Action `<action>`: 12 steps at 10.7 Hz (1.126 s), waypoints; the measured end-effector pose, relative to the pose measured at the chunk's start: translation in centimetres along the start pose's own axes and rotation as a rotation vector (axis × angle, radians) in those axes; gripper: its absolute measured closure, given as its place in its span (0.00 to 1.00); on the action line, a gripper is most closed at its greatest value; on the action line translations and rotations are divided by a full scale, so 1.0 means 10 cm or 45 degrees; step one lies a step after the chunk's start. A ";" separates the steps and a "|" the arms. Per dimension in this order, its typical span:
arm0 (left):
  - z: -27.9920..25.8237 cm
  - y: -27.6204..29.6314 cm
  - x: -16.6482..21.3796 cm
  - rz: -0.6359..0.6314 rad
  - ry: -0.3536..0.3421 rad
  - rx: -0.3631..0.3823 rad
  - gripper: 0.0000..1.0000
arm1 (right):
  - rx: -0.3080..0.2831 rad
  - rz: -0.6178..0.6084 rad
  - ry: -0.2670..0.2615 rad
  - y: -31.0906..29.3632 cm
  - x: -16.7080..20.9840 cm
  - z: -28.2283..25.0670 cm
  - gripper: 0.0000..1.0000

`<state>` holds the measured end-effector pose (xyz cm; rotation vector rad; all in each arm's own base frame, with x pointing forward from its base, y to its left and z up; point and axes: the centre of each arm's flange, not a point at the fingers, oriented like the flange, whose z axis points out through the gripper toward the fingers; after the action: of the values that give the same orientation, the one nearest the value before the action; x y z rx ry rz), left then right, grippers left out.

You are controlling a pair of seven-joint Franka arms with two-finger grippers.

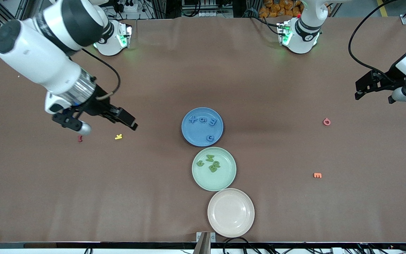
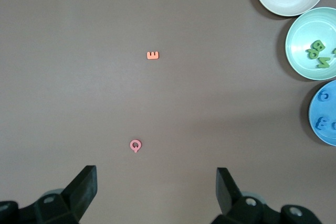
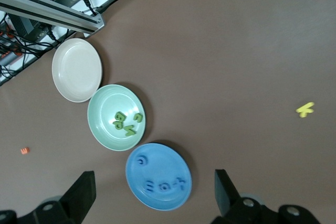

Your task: Sort letters by color into matching plates

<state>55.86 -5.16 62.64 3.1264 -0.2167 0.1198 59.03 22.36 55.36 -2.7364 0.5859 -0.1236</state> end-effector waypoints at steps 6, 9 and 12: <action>0.00 0.00 0.00 0.000 0.000 0.000 0.00 | -0.123 -0.319 -0.049 1.01 0.36 -0.86 0.00; 0.00 0.00 0.00 -0.001 0.000 0.000 0.00 | -0.263 -0.496 -0.045 1.32 0.48 -0.98 0.00; 0.00 0.00 0.00 0.000 0.001 0.000 0.00 | -0.357 -0.577 -0.086 1.46 0.49 -1.00 0.00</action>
<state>55.86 -5.14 62.66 3.1263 -0.2162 0.1204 56.34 4.78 59.84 -3.0864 -0.0511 -0.0593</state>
